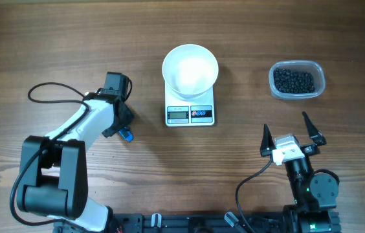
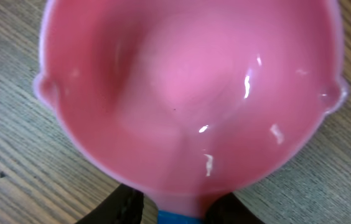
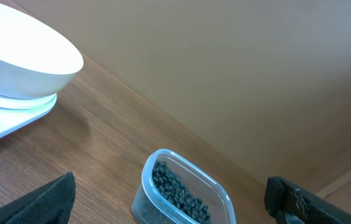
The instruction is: Scoop item into bowl and weigh 150g on scale
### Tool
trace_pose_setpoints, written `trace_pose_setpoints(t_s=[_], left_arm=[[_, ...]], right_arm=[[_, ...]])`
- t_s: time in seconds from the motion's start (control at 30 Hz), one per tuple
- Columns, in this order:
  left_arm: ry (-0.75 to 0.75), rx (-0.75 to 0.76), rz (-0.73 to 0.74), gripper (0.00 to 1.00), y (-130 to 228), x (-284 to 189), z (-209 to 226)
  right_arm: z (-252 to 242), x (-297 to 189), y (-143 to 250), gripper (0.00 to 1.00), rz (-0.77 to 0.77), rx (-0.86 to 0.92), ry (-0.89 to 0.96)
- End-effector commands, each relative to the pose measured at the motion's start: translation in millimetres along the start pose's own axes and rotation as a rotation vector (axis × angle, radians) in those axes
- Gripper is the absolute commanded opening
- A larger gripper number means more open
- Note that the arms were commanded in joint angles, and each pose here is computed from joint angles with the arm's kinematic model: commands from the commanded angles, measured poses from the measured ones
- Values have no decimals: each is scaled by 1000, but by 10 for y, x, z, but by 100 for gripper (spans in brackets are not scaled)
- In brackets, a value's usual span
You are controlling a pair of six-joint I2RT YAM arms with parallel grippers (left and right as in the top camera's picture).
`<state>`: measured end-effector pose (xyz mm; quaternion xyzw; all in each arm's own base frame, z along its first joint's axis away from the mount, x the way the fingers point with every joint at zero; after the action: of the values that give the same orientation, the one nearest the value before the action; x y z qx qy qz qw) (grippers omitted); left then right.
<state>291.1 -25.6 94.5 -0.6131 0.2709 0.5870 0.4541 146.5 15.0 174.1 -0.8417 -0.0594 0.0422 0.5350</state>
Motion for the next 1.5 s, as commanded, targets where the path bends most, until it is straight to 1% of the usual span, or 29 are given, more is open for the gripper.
trace_pose_setpoints(t_s=[0.0, 0.07, 0.13, 0.23, 0.33, 0.4, 0.5, 0.53, 0.6, 0.7, 0.77, 0.8, 1.47], left_arm=[[-36, 47, 29, 36, 28, 75, 67], [-32, 60, 37, 37, 12, 84, 97], [12, 81, 54, 37, -19, 99, 119], [76, 36, 89, 38, -61, 122, 176], [141, 78, 90, 40, -77, 118, 124], [148, 76, 87, 49, -84, 118, 117], [151, 75, 81, 57, -92, 118, 113], [152, 75, 80, 58, -94, 118, 112], [156, 74, 71, 66, -106, 118, 105], [161, 73, 62, 71, -120, 118, 97], [157, 74, 69, 99, -109, 118, 103], [153, 75, 78, 100, -95, 118, 110], [150, 76, 84, 100, -88, 118, 115]], right_arm=[[2, -2, -10, 100, -10, -3, -3], [2, -2, -11, 100, -10, -3, -3], [2, -2, -11, 100, -10, -3, -3], [2, -2, -10, 100, -10, -3, -3], [2, -2, -10, 100, -10, -3, -3], [2, -2, -11, 100, -10, -3, -3], [2, -2, -11, 100, -10, -3, -3], [2, -2, -10, 100, -10, -3, -3], [2, -2, -11, 100, -10, -3, -3], [2, -2, -11, 100, -10, -3, -2], [2, -2, -10, 100, -10, -3, -3], [2, -2, -10, 100, -10, -3, -3], [2, -2, -11, 100, -10, -3, -3]])
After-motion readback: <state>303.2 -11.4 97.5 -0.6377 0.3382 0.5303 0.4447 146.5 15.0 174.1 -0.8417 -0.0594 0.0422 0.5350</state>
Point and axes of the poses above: each gripper's point midway between its finger pads, its own x axis out along the fingers, its own z axis along the line the jaws close on, y = z × x, the point moved 10 cm from there along -x, back along the fingers, and after that the axes turned 11 degrees about x, right-handed, at the moved point
